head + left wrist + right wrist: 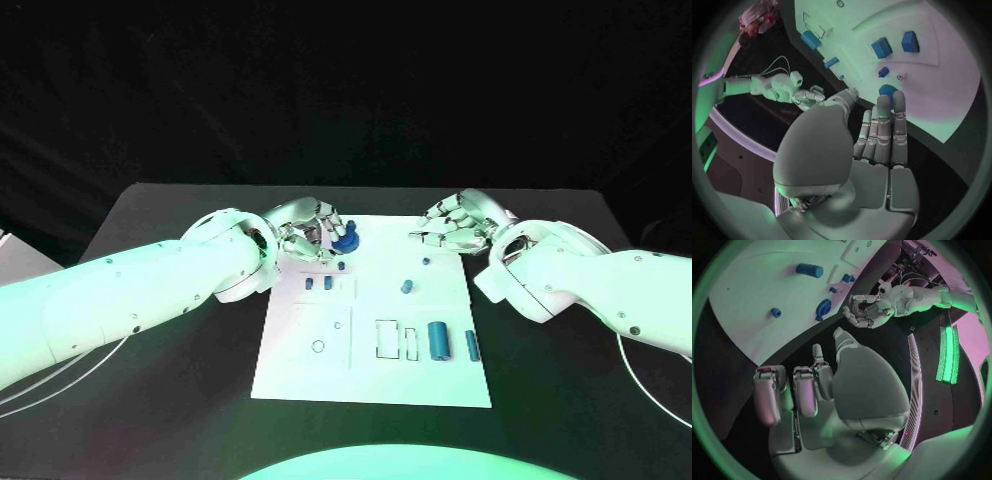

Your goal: Assemble the parts on the task board

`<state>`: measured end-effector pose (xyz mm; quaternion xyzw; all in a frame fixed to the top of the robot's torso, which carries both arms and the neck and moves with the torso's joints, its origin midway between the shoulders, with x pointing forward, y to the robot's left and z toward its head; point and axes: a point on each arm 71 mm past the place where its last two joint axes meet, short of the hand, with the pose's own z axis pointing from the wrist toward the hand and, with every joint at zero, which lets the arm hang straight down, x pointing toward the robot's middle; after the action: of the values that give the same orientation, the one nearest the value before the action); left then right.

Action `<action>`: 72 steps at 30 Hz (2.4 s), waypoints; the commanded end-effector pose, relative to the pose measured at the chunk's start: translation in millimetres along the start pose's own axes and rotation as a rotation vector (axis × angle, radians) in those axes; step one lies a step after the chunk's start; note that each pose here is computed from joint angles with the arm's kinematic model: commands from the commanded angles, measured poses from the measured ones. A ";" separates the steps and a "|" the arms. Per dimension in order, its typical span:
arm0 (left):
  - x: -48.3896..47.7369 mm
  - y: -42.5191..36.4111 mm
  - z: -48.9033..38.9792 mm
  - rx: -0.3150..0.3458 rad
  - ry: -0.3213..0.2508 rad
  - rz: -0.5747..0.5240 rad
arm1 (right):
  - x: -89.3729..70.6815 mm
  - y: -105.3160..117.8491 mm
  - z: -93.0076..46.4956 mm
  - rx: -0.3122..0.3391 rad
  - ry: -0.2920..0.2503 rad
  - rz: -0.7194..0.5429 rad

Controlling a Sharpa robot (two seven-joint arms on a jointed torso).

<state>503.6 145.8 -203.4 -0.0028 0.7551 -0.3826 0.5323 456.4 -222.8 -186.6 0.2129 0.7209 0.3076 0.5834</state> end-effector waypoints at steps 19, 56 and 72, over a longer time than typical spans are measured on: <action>24.1 -4.2 18.9 -0.015 0.136 0.310 | 0.4 5.3 -0.8 -0.053 -0.017 -0.017; 31.6 -6.0 33.0 -0.037 0.181 0.316 | 0.6 12.3 0.3 -0.132 -0.042 0.037; 34.7 -4.2 33.9 -0.049 0.212 0.316 | 2.0 12.0 0.7 -0.128 -0.030 0.037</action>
<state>516.8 110.3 -228.2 0.1369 0.7955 -0.2766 0.5215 456.5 -214.5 -179.9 0.1998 0.6868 0.3543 0.6024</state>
